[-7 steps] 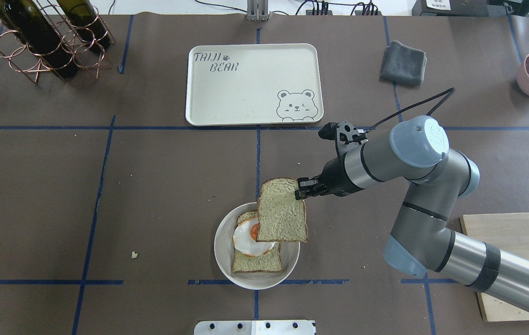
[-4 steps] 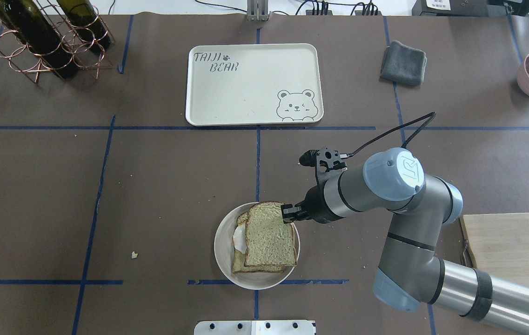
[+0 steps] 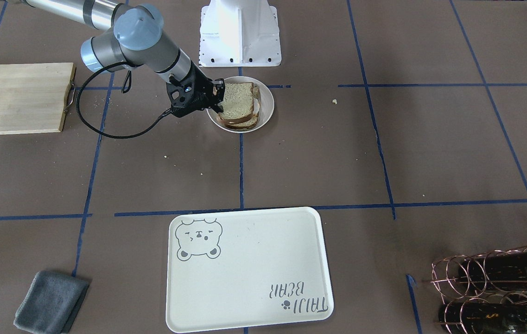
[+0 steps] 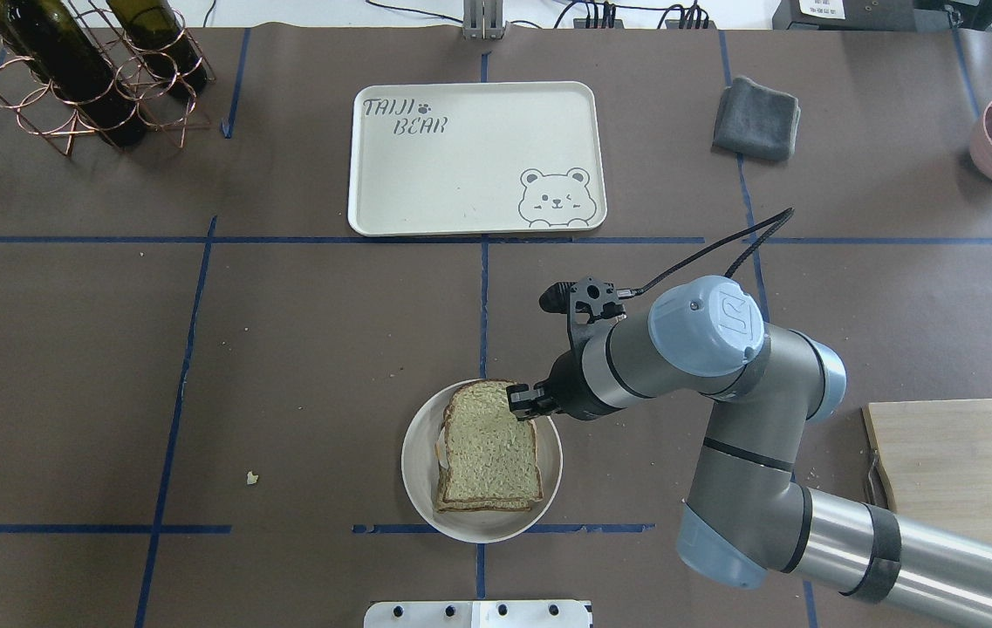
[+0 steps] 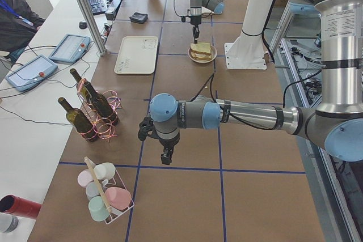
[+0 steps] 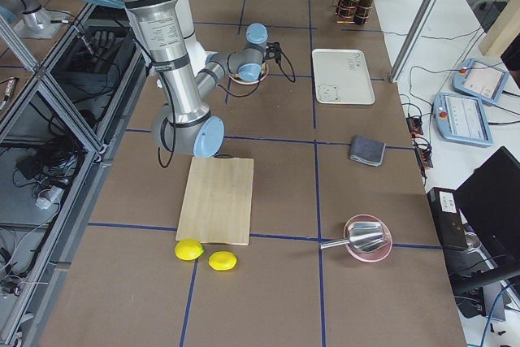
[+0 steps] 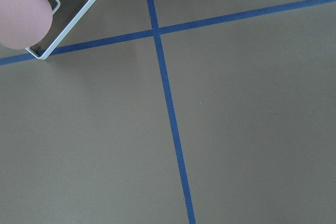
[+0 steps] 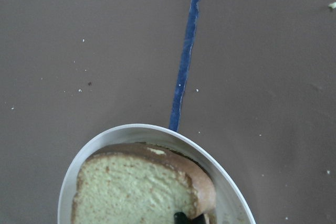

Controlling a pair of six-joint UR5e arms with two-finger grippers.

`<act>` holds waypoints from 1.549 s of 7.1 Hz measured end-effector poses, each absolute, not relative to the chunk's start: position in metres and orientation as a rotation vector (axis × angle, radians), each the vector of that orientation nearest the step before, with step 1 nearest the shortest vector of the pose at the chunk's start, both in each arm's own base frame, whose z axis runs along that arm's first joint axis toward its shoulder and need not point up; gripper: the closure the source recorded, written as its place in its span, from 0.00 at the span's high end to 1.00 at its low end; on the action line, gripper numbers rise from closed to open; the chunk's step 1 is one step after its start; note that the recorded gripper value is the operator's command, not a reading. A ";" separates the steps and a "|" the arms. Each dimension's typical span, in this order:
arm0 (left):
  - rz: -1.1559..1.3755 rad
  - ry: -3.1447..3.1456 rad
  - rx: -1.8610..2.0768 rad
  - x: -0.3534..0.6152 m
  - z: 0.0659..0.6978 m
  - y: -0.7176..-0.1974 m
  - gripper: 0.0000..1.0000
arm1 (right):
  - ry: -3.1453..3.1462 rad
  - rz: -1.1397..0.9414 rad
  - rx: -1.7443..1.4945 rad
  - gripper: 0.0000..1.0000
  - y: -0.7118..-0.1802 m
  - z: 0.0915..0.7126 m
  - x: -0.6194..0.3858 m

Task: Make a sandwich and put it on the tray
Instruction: 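Withdraw the right gripper toward rest while the left arm reaches toward the plate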

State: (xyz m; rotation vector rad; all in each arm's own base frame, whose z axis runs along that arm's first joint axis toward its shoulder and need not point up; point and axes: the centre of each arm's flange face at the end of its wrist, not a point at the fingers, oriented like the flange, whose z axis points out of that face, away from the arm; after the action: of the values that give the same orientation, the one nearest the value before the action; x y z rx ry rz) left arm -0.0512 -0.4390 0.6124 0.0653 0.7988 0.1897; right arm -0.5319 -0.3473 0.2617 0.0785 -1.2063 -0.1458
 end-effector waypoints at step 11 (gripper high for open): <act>0.281 0.784 0.296 -0.047 0.509 -0.514 1.00 | -0.861 -0.133 0.150 1.00 -0.496 0.285 -0.357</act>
State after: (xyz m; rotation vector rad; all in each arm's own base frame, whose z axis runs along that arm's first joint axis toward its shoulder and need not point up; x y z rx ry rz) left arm -0.0468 -0.5136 0.5090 0.2964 0.7837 0.2813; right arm -0.3566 -0.4965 0.2850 0.1498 -0.8614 -0.1330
